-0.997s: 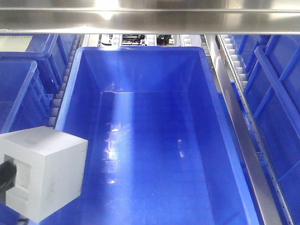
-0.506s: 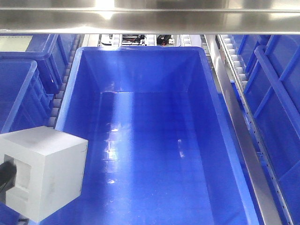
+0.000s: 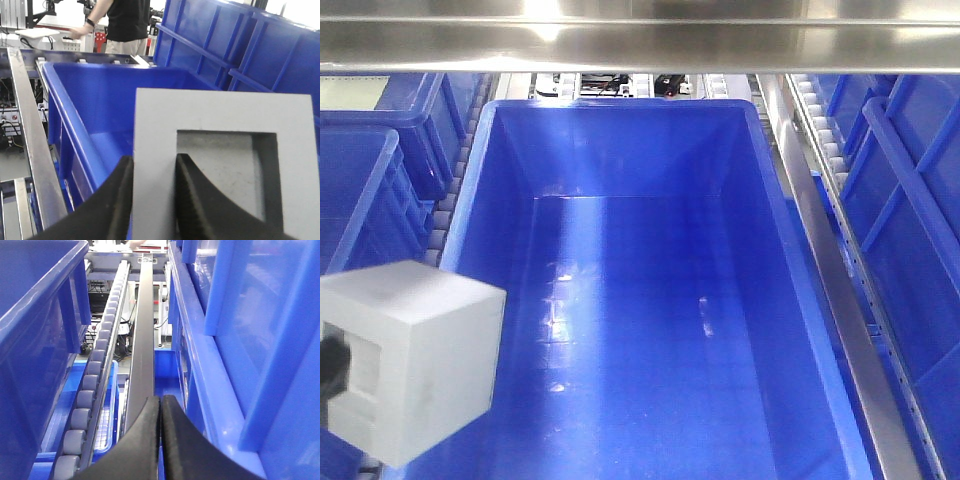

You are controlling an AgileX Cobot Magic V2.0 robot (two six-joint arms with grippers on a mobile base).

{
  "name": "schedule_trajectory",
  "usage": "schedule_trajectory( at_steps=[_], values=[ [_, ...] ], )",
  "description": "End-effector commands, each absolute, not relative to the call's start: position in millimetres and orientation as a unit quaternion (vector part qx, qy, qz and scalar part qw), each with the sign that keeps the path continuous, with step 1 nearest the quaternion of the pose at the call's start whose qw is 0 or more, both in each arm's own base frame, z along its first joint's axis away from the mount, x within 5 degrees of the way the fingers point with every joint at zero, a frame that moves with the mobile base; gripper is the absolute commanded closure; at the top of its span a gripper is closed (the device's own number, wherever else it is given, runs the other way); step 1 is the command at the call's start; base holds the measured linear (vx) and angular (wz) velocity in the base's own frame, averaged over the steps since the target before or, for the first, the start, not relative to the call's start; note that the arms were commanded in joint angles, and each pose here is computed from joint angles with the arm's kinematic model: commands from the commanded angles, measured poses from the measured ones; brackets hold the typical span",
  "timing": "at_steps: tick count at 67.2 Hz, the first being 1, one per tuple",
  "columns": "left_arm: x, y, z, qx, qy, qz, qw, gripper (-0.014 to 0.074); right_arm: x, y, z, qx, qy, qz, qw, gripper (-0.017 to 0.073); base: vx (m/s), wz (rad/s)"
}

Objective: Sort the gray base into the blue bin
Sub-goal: 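Lower the held gray block into the blue bin with the left gripper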

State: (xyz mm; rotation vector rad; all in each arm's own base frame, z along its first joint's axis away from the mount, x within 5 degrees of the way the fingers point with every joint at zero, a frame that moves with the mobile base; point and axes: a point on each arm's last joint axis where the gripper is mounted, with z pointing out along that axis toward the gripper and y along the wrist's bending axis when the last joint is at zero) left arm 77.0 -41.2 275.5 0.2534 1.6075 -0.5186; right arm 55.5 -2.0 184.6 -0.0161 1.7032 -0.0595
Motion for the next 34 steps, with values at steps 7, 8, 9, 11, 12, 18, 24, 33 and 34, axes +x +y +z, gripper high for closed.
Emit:
schedule_trajectory(
  at_steps=[7,8,9,11,12,18,24,33,34],
  values=[
    [92,-50,321,0.105,0.666,-0.252,0.695,0.0601,56,-2,191,-0.011,0.725,-0.034,0.688,0.0564,0.00,0.00],
    [94,-52,322,0.105,0.668,-0.251,0.693,0.0601,56,-2,191,-0.011,0.725,-0.034,0.688,0.0564,0.00,0.00],
    [96,-53,324,0.105,0.669,-0.251,0.692,0.0601,56,-2,191,-0.011,0.725,-0.034,0.688,0.0564,0.00,0.00],
    [101,-56,327,0.106,0.675,-0.249,0.687,0.0601,56,-2,191,-0.011,0.725,-0.034,0.688,0.0564,0.00,0.00],
    [104,-57,327,0.107,0.677,-0.248,0.684,0.0601,56,-2,191,-0.011,0.725,-0.034,0.688,0.0564,0.00,0.00],
    [120,-66,332,0.109,0.694,-0.243,0.669,0.0601,56,-2,191,-0.011,0.725,-0.034,0.688,0.0564,0.00,0.00],
    [136,-75,336,0.111,0.707,-0.238,0.656,0.0601,56,-2,191,-0.011,0.725,-0.034,0.688,0.0564,0.00,0.00],
    [158,-95,339,0.129,0.725,-0.243,0.632,0.0601,56,-2,191,-0.011,0.725,-0.034,0.688,0.0564,0.00,0.00],
    [161,-99,338,0.132,0.729,-0.244,0.626,0.0601,56,-2,191,-0.011,0.725,-0.034,0.688,0.0564,0.00,0.00]
  ],
)
